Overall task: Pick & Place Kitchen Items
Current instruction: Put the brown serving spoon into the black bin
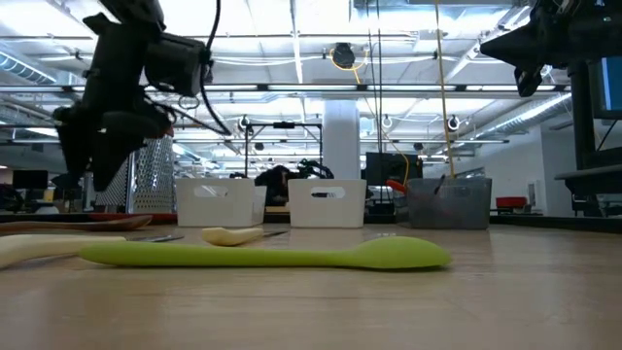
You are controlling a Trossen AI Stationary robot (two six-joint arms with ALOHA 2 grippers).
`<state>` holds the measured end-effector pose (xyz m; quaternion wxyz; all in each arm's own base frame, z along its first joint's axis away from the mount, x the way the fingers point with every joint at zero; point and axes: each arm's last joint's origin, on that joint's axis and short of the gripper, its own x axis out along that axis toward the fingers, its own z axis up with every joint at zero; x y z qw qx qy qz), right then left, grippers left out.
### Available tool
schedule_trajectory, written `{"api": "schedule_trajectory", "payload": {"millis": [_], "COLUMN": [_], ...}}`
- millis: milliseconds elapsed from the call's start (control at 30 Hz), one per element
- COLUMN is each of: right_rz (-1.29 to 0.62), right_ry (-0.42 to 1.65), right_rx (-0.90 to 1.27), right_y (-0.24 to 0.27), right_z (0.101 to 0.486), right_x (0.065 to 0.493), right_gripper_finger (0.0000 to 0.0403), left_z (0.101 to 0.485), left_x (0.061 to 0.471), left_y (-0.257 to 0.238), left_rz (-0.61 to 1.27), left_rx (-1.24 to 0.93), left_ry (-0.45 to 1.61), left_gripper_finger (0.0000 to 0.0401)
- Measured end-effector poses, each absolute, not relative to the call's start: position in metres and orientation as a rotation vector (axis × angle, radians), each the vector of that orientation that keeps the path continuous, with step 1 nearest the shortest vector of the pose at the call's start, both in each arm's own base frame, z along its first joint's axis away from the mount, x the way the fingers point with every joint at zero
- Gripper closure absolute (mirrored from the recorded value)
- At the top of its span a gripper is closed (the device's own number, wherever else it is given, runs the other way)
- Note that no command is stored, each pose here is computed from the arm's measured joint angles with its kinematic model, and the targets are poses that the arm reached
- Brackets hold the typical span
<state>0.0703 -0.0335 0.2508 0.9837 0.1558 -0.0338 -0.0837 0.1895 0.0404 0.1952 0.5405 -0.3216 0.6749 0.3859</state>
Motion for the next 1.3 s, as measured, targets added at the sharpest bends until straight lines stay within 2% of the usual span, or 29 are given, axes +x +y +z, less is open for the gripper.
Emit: {"api": "schedule_trajectory", "payload": {"millis": [200, 667, 900, 1033, 1300], "right_rz": [-0.168, -0.168, -0.174, -0.175, -0.199], "right_ry": [-0.068, -0.07, -0.073, -0.074, -0.08], "right_rx": [0.314, 0.331, 0.342, 0.352, 0.358], "right_y": [-0.034, -0.034, -0.034, -0.034, -0.034], "right_z": [0.251, 0.251, 0.251, 0.251, 0.251], "right_x": [0.07, 0.07, 0.07, 0.07, 0.07], "right_gripper_finger": [0.0399, 0.0399, 0.0399, 0.0399, 0.0399], "left_z": [0.177, 0.129, 0.127, 0.126, 0.126], "left_x": [0.178, 0.166, 0.166, 0.169, 0.168], "left_y": [0.048, 0.048, 0.047, 0.048, 0.046], "left_rz": [0.947, 0.801, 0.794, 0.786, 0.813], "left_rx": [-0.86, -0.952, -0.927, -0.926, -0.867], "left_ry": [1.63, 1.512, 1.501, 1.47, 1.486], "left_gripper_finger": [0.0052, 0.0052, 0.0059, 0.0102, 0.0237]}}
